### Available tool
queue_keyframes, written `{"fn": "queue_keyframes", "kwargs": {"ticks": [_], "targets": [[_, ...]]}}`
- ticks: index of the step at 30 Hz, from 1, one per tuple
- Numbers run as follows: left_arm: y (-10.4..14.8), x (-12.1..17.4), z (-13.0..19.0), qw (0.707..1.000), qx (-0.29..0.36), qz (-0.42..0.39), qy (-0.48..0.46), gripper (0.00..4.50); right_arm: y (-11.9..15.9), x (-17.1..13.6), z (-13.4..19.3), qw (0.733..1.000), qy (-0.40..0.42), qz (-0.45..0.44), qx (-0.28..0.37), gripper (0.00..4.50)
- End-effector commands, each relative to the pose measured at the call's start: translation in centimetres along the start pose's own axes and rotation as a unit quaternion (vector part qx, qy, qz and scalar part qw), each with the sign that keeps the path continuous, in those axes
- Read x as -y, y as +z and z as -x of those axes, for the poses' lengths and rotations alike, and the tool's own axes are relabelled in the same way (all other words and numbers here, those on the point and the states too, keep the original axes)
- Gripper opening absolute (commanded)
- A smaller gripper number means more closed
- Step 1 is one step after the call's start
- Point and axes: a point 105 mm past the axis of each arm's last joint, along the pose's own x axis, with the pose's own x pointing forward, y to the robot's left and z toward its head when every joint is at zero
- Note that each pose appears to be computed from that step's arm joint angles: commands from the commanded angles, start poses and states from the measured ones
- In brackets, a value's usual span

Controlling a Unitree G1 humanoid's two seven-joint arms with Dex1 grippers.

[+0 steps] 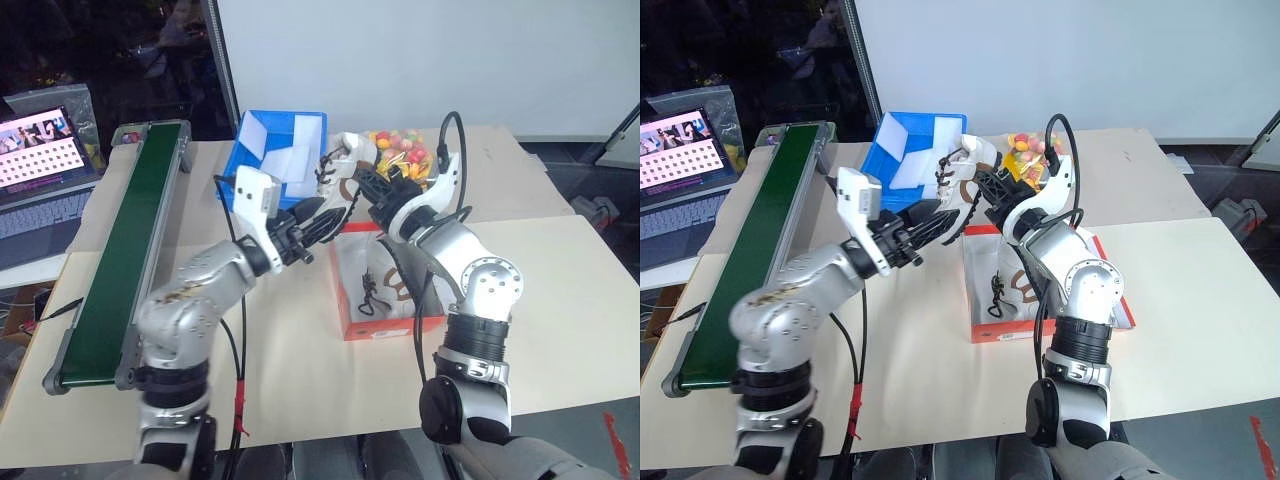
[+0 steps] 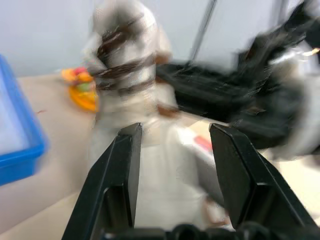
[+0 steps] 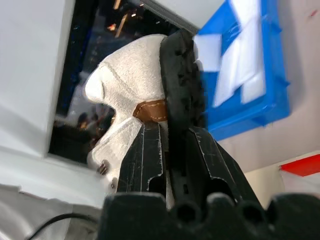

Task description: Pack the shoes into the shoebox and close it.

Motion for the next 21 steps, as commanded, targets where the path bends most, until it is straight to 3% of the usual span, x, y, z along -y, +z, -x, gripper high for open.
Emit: {"fn": "queue_keyframes", "kwargs": {"ticks": [1,6,14,21], "targets": [[-1.5,-0.8,3.3,0.996,-0.054,-0.067,-0.025,2.29,0.7,-0.3,0.8,0.998,0.002,0.062,-0.030,0.24],[-4.1,-1.8,5.3,0.971,-0.126,-0.192,-0.071,2.29,-1.0,1.6,2.1,0.970,-0.027,0.170,-0.171,0.24],[-5.3,-0.6,3.9,0.958,-0.112,-0.222,-0.141,2.29,-1.9,3.1,4.5,0.913,-0.060,0.241,-0.323,0.24],[-5.3,0.1,3.3,0.956,-0.105,-0.225,-0.154,2.29,-1.6,4.3,4.5,0.892,-0.098,0.261,-0.356,0.24]]}}
